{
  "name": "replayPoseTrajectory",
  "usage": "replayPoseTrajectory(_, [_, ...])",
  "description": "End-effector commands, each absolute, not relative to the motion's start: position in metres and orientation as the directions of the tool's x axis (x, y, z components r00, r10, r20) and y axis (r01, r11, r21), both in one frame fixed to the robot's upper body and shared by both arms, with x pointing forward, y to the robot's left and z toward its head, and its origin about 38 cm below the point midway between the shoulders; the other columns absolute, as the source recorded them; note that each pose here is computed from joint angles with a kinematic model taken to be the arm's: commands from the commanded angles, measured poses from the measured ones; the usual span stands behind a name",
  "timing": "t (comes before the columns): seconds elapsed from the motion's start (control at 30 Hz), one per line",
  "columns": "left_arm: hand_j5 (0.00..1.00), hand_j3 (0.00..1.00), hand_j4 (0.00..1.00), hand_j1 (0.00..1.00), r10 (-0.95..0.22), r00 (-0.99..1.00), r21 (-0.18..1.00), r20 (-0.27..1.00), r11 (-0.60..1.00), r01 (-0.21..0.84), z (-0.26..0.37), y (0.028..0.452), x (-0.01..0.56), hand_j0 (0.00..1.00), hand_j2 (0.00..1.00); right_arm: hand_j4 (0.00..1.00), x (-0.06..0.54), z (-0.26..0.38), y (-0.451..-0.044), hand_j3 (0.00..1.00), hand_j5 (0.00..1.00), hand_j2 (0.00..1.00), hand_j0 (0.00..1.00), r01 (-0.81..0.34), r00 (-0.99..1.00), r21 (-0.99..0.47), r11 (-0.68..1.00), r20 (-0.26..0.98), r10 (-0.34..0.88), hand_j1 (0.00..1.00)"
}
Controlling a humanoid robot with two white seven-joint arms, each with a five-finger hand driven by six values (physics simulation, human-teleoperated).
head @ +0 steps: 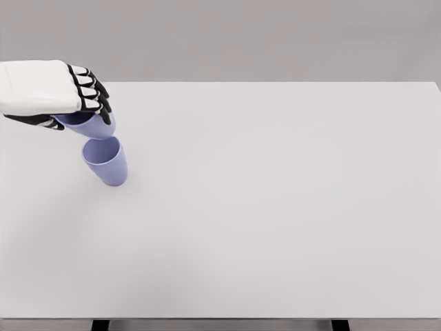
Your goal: Place the right cup on the left cup with left arm
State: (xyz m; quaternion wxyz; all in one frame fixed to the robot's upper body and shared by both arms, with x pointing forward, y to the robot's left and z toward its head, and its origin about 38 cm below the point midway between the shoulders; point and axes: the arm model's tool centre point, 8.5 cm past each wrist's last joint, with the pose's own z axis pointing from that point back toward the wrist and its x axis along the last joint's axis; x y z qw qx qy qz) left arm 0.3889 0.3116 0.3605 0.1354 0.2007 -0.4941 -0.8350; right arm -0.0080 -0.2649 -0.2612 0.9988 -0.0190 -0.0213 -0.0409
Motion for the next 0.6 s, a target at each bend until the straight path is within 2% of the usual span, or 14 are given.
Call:
replayPoseTrajectory(0.0, [0.68,0.68,0.68,0.68,-0.428,-0.881,0.882,-0.199,-0.47,0.029,0.3615,0.3128,0.3871,0.68,0.68,1.0,-0.0079,-0.2612,-0.2649,1.0,1.0,1.0,1.0,0.083,0.996,-0.036,0.996,0.045,-0.081,1.0])
replayPoseTrajectory(0.57, [0.68,0.68,0.68,0.68,-0.426,-0.885,0.88,-0.185,-0.473,0.044,0.3551,0.3152,0.3795,0.68,0.68,1.0,-0.0079,-0.2612,-0.2649,1.0,1.0,1.0,1.0,0.083,0.996,-0.036,0.996,0.045,-0.081,1.0])
